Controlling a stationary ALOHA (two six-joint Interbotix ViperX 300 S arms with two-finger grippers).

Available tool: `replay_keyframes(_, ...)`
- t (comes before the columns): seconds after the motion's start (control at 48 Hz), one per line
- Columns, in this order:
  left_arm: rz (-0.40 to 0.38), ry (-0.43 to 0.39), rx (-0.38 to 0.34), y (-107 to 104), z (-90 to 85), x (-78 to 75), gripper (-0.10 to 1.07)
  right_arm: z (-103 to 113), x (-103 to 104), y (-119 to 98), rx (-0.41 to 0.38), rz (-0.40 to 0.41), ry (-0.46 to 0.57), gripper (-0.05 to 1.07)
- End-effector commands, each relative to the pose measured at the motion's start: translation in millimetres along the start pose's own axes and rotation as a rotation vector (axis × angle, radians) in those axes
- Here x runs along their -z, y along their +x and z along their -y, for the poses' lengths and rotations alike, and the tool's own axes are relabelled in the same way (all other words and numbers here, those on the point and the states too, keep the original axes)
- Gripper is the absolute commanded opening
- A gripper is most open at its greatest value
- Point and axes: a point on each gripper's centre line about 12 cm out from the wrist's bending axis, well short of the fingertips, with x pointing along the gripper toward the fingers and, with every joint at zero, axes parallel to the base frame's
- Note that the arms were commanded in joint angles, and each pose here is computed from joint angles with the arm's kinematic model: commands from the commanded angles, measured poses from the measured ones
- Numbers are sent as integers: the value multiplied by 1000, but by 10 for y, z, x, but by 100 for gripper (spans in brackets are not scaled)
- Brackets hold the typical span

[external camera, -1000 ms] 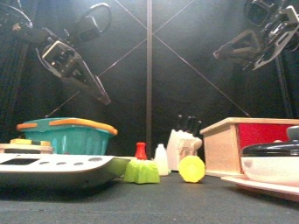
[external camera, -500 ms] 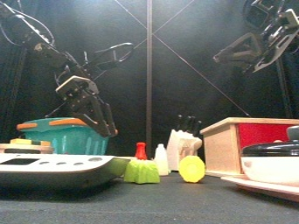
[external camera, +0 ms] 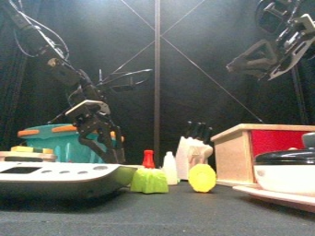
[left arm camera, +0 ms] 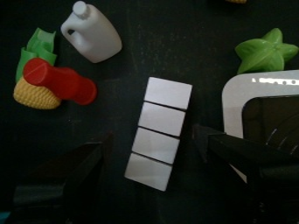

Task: Grab white sushi roll

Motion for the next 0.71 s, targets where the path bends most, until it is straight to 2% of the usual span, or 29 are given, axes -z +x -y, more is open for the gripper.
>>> replay_keyframes(0.0, 17, -13, -7, 14, -41, -73, 102, -5, -42, 14, -1, 12, 3, 2)
replay_keyframes(0.229, -5, -12, 1, 92, -21, -18, 101, -4, -30, 11, -1, 9, 3, 2)
replay_keyframes(0.354, -5, -12, 1, 92, -21, -18, 97, 0, -30, 11, 1, 9, 3, 2)
replay_keyframes(0.604, -11, -13, -9, 100, -73, 1, 73, 4, -16, 15, 2, 3, 3, 2)
replay_keyframes(0.688, 5, -14, -12, 65, -81, -56, 68, 4, -14, 17, 2, 3, 3, 2)
